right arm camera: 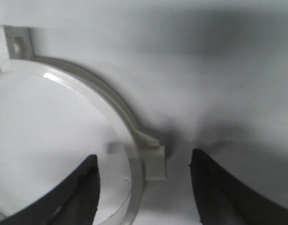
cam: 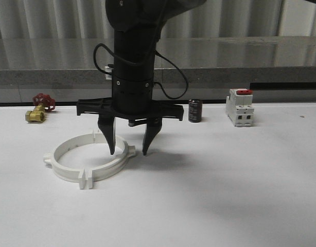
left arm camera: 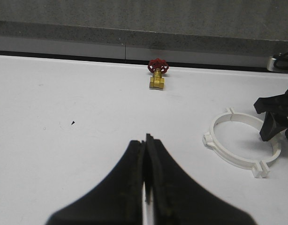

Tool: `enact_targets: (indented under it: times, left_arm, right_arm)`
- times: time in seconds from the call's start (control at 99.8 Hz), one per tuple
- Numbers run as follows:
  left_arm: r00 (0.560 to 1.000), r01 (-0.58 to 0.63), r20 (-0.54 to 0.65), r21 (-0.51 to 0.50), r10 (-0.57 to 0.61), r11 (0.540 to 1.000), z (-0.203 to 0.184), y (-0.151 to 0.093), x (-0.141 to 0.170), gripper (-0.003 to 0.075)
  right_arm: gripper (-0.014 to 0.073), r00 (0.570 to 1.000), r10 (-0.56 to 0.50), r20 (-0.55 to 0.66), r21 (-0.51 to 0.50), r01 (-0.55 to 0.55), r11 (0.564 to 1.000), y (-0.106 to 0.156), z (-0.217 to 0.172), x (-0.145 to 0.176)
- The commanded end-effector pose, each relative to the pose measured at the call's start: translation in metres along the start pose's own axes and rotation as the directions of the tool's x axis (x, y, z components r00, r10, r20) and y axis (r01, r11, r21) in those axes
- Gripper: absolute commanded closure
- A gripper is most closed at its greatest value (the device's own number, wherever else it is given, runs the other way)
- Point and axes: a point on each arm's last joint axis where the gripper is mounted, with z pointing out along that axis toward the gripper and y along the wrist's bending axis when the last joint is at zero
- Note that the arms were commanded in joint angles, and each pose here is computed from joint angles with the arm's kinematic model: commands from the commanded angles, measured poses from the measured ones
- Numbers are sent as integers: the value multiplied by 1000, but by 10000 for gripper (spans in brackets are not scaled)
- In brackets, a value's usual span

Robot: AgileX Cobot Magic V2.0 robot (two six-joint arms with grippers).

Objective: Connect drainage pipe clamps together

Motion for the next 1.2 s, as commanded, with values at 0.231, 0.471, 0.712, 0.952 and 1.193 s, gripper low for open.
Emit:
enact_targets:
  times: [0.231, 0.471, 0.712, 0.952, 1.193]
  left_arm:
    - [997, 1, 83, 7, -2, 1000, -3, -1, -13, 741]
    - [997, 1, 83, 7, -2, 1000, -3, -1, -13, 741]
    - [997, 1, 83, 7, -2, 1000, -3, -1, -13, 741]
    - [997, 1, 83, 7, -2, 1000, -3, -1, -13, 741]
    - [997, 1, 83, 7, -2, 1000, -3, -1, -13, 741]
  right_arm:
    - [256, 954, -238, 182, -29, 247, 969, -4, -102, -12]
    - [667, 936, -330, 125, 31, 329, 944, -27, -130, -10]
    - [662, 952, -287, 105, 128, 273, 953, -67, -156, -16]
    - [662, 963, -200, 180, 140, 176, 974, -114, -196, -18]
    - [662, 971, -74, 228, 162, 38, 986, -179, -225, -2]
